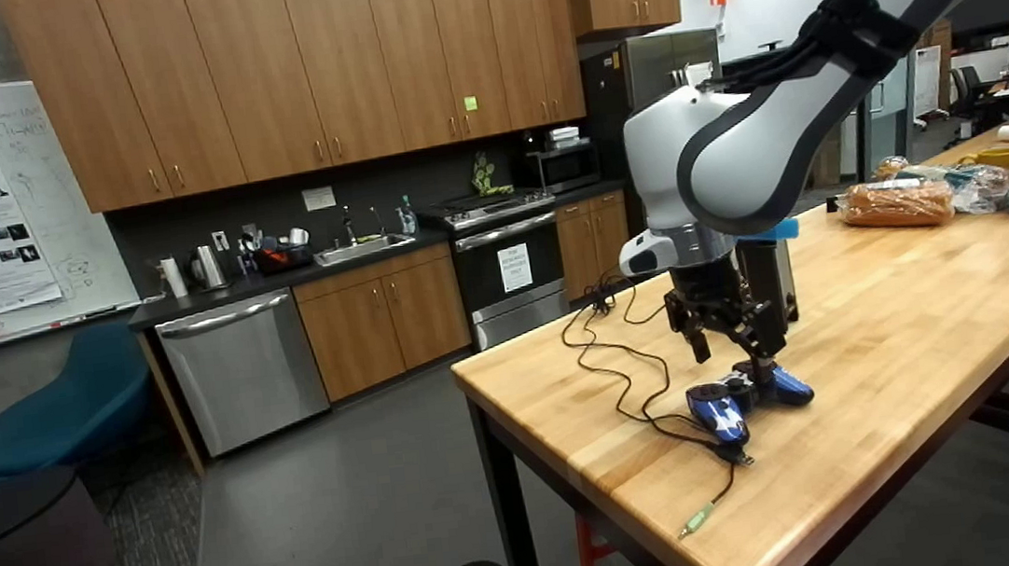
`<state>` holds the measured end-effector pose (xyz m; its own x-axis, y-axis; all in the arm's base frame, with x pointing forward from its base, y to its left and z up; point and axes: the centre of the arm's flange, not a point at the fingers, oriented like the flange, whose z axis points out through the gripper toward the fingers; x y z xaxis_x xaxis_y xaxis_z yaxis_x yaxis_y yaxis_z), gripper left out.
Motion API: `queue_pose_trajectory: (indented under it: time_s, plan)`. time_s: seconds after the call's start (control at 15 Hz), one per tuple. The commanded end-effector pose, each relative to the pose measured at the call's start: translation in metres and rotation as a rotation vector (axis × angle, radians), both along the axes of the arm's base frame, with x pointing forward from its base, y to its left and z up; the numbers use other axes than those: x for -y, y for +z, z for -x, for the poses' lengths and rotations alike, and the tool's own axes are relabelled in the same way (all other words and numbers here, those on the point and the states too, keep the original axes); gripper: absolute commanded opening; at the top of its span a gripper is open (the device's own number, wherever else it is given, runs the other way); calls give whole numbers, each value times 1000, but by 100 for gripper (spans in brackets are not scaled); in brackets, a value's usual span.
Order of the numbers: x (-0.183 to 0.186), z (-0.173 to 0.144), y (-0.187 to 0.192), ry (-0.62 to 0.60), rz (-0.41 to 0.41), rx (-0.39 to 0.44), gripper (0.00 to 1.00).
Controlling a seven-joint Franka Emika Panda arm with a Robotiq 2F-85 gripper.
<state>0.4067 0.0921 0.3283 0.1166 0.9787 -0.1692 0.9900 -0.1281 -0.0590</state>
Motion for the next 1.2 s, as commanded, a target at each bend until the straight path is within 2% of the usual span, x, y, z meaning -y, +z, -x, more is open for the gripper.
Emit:
queue_pose_trajectory:
  time_s: [0.0,0.2,0.47,0.6,0.67,0.73,0.8,0.93,1.13]
  plan:
    - [7,5,-11,-39,5,-18,100]
    - [10,7,-22,-52,2,-38,100]
    - [11,6,-32,-60,3,-58,76]
    - [10,5,-34,-61,2,-64,95]
    - [10,4,-35,-61,4,-66,97]
    - [10,4,-36,-62,4,-69,96]
    - [10,4,-37,-63,5,-71,71]
    - [10,6,-37,-66,3,-72,69]
    - [12,7,-36,-78,4,-68,47]
